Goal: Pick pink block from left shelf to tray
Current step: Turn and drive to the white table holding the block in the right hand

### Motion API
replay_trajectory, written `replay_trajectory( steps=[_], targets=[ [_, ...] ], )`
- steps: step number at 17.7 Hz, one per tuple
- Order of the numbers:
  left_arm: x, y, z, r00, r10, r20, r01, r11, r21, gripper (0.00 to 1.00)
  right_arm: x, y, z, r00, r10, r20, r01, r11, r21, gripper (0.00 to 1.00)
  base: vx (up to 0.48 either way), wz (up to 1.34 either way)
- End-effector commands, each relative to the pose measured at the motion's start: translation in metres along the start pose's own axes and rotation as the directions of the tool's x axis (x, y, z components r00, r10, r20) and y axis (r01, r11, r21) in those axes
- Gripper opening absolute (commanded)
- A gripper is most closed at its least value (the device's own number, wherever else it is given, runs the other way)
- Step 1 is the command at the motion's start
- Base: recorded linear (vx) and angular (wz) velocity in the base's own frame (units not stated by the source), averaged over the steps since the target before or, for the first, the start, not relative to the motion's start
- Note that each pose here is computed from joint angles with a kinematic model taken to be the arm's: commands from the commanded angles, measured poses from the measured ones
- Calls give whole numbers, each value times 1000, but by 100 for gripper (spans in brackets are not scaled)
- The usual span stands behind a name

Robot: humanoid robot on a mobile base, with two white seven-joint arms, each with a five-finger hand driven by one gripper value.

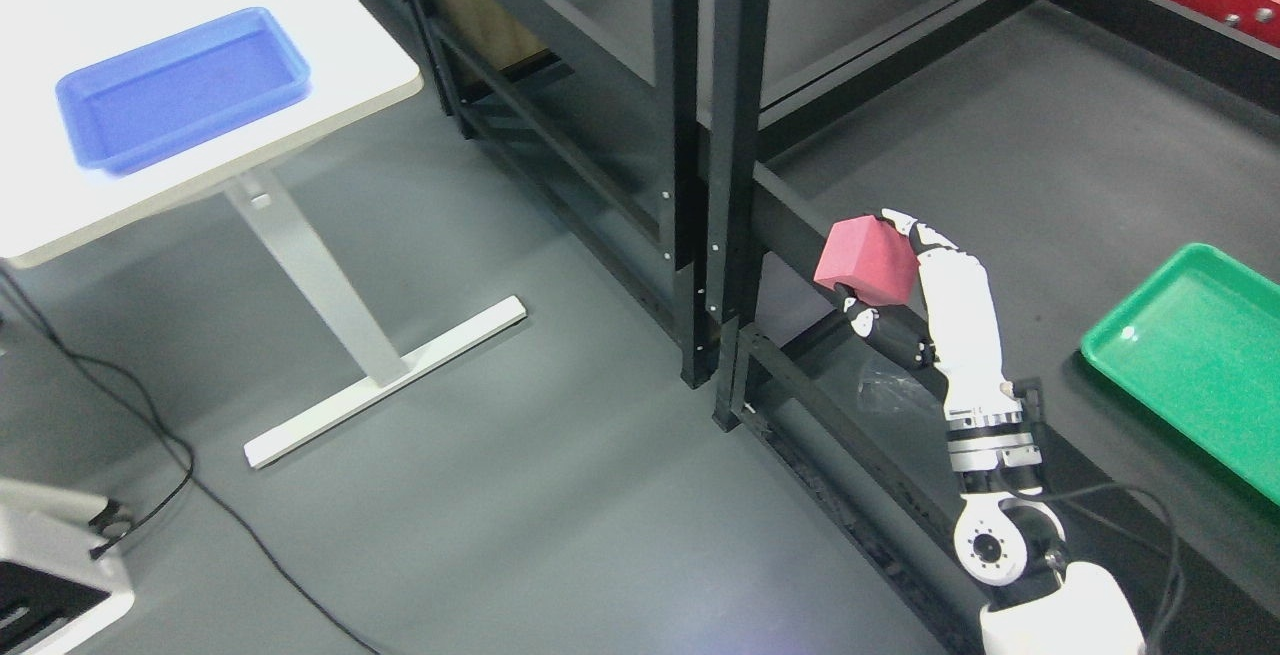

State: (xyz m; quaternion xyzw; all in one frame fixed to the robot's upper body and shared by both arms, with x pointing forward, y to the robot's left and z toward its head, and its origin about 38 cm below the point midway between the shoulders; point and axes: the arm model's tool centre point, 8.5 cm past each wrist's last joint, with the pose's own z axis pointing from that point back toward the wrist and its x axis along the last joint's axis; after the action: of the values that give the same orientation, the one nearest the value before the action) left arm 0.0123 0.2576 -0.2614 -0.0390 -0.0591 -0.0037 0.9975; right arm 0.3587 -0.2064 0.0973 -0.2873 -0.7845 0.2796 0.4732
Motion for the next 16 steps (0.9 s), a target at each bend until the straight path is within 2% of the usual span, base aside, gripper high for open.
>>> replay_trajectory(
  steps=[1, 5, 16],
  targets=[
    [-7, 10, 2, 1000, -2, -3, 2, 1000, 15, 100, -1, -19, 1, 996, -73, 54, 76, 995, -62, 8, -113, 606],
    [-7, 10, 2, 1000, -2, -3, 2, 1000, 15, 100, 0, -20, 5, 992, -99, 77, 104, 993, -64, 9, -105, 530],
    [-7, 10, 2, 1000, -2, -3, 2, 1000, 15, 100, -1, -19, 7, 993, -97, 74, 101, 993, -54, 9, -58, 404]
  ],
)
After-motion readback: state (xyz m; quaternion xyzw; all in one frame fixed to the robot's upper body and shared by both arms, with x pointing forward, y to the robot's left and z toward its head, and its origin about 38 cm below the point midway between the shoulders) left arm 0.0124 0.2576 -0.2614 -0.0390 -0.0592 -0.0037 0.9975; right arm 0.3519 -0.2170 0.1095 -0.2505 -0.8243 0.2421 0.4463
